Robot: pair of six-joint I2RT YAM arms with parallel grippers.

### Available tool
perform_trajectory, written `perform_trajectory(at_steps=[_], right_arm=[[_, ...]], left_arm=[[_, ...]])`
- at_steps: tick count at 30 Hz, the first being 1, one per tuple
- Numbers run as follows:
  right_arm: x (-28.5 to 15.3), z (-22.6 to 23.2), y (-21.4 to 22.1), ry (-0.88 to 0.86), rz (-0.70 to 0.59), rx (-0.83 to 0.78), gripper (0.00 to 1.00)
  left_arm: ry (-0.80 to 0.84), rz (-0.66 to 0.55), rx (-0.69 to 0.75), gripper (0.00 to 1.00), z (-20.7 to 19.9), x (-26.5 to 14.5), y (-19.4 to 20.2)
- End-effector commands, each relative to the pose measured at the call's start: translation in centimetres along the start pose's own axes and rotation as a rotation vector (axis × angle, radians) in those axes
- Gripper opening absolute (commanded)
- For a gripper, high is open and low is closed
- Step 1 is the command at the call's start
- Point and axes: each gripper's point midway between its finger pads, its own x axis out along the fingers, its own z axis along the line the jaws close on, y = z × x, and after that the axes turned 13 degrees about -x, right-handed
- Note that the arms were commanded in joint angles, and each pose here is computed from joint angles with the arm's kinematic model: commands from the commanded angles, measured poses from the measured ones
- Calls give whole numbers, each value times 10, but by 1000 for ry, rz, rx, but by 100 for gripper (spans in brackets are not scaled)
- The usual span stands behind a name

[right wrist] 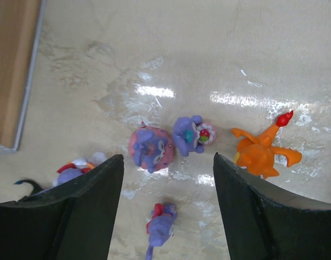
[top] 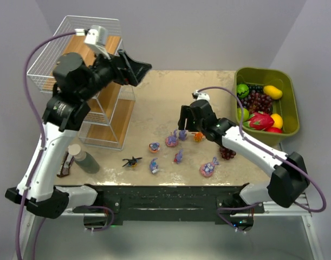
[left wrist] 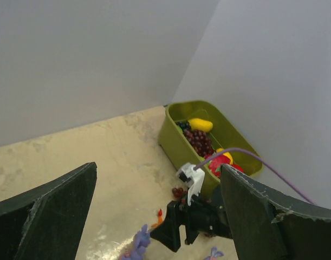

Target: Place and organize the plastic toys onto the shelf

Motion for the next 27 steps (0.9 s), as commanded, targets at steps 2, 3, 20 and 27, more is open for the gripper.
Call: perform_trajectory(at_steps=[2,3,20,27], right_arm=[[-47,-8,-52,37,-125,87,71],[-52,-14,-54,63,-127,96,71],[-97,-97,-31,314,-84,270,68],[-102,-100,-19,320,-69,270,68]], left_arm=[[-4,72,-14,99,-13,22,43],[-33,74,-3,99,-10,26,49],[-422,341,-2,66,38,43,255],[-491,414,6,64,76,40,330]])
